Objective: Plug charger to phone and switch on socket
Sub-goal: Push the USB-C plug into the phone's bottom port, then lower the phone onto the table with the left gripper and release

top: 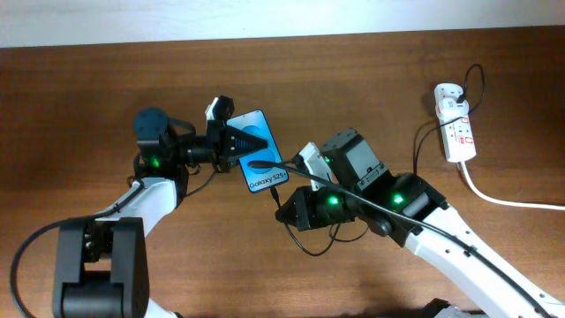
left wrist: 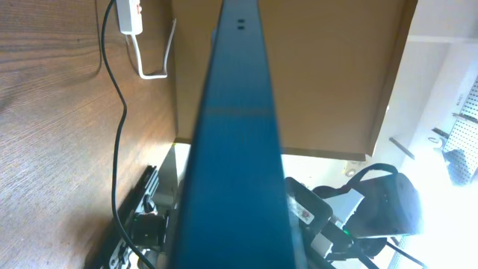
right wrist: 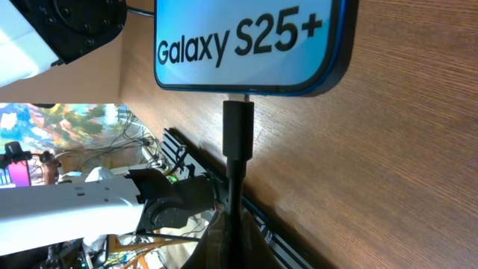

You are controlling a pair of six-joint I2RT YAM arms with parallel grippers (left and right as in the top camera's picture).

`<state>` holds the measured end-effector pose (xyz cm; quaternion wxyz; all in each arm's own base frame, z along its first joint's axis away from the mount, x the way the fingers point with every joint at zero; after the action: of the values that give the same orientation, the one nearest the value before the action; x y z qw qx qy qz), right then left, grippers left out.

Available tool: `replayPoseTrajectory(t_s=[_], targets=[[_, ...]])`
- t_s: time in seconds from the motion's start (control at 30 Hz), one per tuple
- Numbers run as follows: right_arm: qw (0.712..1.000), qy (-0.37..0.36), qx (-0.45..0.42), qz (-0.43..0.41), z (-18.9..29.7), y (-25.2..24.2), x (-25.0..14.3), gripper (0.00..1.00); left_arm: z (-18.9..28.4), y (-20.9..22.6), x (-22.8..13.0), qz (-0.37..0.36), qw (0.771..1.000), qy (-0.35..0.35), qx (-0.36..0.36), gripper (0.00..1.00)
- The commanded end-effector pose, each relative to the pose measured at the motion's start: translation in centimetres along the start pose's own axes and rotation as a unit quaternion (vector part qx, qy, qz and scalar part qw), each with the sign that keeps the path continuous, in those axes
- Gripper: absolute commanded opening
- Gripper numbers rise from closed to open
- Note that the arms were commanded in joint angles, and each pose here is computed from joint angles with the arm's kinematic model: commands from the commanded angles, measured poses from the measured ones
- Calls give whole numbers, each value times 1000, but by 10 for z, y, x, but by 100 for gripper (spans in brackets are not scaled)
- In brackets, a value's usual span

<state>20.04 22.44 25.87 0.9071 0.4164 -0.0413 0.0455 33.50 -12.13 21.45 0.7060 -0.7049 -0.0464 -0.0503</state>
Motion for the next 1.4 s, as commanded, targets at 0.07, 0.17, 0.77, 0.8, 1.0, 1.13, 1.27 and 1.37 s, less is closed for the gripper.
replayPoseTrajectory(t_s=[0.07, 0.17, 0.77, 0.8, 1.0, 1.13, 1.27, 1.37], targets=[[1000, 13, 5, 6, 0, 2, -6, 4, 1, -7, 1, -12, 1000, 1, -1, 0], [1000, 9, 9, 10, 4, 4, -7, 4, 1, -7, 1, -12, 1000, 1, -1, 0], [1000, -6, 18, 22, 8, 9, -5, 4, 1, -7, 1, 1, 1000, 1, -1, 0], [1000, -6, 18, 22, 7, 9, -5, 4, 1, -7, 1, 7, 1000, 1, -1, 0], [1000, -6, 18, 22, 7, 9, -5, 4, 1, -7, 1, 20, 1000, 1, -1, 0], [1000, -5, 12, 19, 2, 6, -1, 4, 0, -7, 1, 20, 1000, 4, -1, 0], [999, -31, 1, 26, -1, 4, 9, 4, 0, -7, -2, -8, 1000, 19, -4, 0], [998, -45, 2, 39, -1, 6, 13, 4, 0, -8, -4, -51, 998, 26, -6, 0]])
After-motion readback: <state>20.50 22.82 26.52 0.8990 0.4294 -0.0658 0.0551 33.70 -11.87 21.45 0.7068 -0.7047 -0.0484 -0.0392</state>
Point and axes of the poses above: each gripper's point midway between its finger pads, its own z axis back along the fingers, its own y axis along the line the jaws close on, x = y × z, the point moved 7 cm from there along z, back along the fingers, and after that the axes turned 8 degrees about -z, right-handed, at the moved point
